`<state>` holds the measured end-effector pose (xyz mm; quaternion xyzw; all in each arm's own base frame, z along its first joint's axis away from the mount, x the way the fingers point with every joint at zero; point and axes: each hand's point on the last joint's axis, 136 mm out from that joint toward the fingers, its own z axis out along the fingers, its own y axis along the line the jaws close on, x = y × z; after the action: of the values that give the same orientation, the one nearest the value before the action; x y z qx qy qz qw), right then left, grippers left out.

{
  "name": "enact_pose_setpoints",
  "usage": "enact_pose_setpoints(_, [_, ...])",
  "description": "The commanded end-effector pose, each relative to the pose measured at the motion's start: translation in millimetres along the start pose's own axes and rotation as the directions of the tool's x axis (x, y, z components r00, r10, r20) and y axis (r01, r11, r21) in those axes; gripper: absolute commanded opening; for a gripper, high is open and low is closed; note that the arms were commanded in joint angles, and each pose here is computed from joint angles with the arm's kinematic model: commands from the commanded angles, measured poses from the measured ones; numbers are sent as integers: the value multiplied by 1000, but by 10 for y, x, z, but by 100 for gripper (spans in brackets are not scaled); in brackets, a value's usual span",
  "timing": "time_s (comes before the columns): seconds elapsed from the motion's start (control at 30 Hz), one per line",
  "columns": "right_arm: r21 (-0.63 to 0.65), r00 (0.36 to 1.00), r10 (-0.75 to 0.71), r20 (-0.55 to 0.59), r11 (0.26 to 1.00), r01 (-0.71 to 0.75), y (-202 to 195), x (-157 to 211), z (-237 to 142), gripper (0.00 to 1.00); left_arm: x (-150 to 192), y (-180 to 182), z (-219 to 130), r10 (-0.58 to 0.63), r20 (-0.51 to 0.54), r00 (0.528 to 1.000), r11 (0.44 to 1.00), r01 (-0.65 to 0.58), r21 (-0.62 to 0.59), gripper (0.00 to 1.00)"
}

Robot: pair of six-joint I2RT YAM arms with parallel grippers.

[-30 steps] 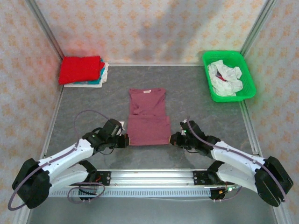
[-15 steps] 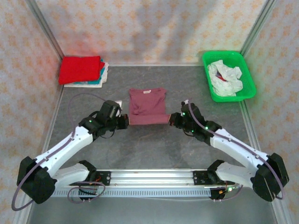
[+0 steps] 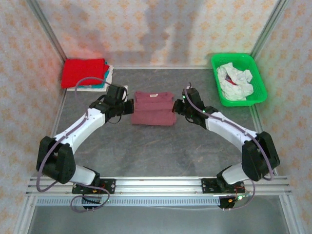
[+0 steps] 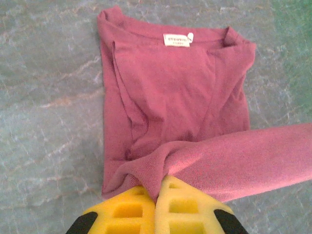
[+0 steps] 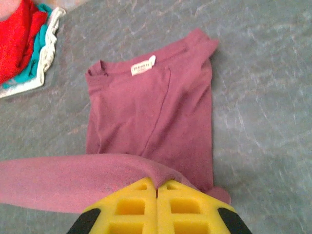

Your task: Fold and stack the t-shirts

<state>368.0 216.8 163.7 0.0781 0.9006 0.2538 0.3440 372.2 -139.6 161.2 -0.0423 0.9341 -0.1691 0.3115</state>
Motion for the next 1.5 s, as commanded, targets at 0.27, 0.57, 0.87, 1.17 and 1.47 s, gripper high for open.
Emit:
enact_pose_setpoints(0.27, [13, 997, -37, 68, 999, 37, 51, -436, -5, 0, -442, -46, -71, 10, 81, 997, 999, -13, 35, 0])
enact_pose_setpoints(0.57, [17, 997, -43, 67, 999, 41, 37, -535, 152, 0, -594, 4, 59, 16, 86, 996, 1000, -17, 14, 0])
enact_pose_setpoints(0.87, [35, 997, -53, 51, 998, 52, -6, -913, 659, 15, -1098, 94, 524, 33, 92, 995, 999, -31, -24, 0])
enact_pose_setpoints(1.17, [104, 999, -45, -16, 993, 46, -89, -1356, 1052, 49, -1795, 462, 1192, -15, 65, 998, 994, 22, -111, 65])
enact_pose_setpoints(1.47, [-158, 992, -39, -118, 987, 20, 370, -295, 764, 35, -1025, 158, 1157, -20, 49, 999, 997, 16, 79, 52])
